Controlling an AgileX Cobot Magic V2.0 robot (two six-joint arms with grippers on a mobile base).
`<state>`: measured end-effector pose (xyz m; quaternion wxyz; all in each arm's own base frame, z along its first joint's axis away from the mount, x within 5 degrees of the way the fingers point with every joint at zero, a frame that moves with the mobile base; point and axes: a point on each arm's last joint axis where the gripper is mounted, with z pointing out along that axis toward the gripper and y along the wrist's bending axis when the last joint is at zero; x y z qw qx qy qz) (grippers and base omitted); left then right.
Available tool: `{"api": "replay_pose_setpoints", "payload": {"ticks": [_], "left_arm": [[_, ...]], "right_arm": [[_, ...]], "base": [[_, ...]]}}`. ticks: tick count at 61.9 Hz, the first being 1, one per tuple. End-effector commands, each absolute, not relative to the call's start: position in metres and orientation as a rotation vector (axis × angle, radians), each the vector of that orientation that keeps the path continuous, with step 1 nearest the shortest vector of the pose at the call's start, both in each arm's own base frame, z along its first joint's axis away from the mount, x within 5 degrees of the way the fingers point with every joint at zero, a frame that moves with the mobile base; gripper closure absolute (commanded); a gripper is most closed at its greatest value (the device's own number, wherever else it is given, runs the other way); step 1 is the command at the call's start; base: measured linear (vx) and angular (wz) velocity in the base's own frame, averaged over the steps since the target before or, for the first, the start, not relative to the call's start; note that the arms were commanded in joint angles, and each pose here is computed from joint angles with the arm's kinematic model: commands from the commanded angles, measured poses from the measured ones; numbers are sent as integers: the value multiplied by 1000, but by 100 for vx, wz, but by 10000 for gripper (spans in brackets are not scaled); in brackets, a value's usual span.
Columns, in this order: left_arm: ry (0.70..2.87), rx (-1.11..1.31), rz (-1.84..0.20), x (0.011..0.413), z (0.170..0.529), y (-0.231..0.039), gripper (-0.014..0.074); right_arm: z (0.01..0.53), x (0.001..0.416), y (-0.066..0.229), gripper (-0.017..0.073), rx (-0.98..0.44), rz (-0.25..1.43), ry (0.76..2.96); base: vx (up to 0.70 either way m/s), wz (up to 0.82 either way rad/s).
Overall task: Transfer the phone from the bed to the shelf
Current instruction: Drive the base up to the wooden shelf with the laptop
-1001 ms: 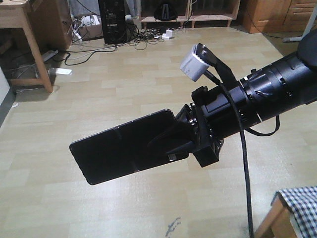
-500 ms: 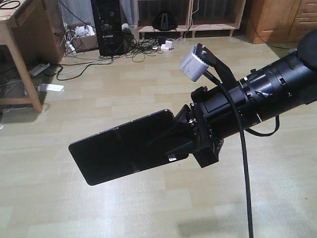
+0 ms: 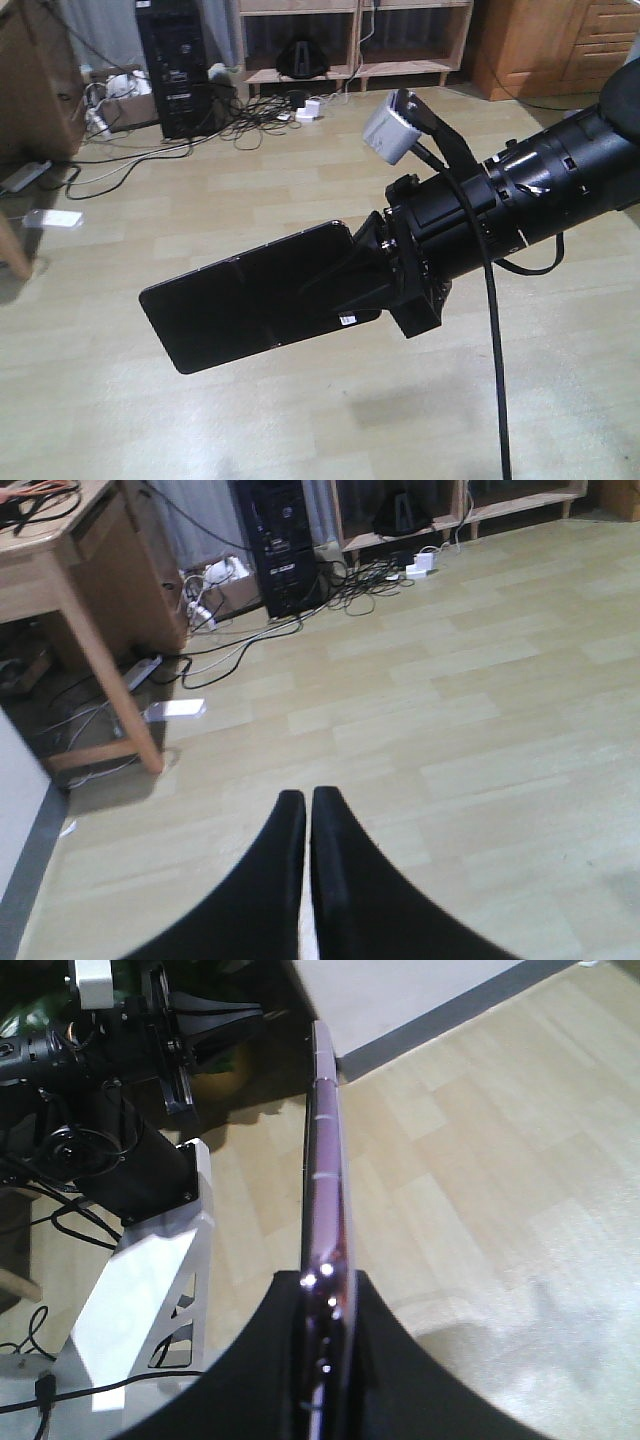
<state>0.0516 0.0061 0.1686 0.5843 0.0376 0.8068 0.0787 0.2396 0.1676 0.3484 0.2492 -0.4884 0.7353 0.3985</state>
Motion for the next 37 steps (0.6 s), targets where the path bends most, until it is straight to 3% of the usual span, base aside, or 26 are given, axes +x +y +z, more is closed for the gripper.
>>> {"api": "replay_pose_setpoints", "payload": {"ticks": [1,37], "left_arm": [[1808,89,182,53,174,6,592],[1808,89,182,53,174,6,592]], "right_arm": [[371,227,167,561,-1338,1178,1914],[371,227,167,561,-1337,1179,1913]], "base": [[45,-22],[45,-25]]}}
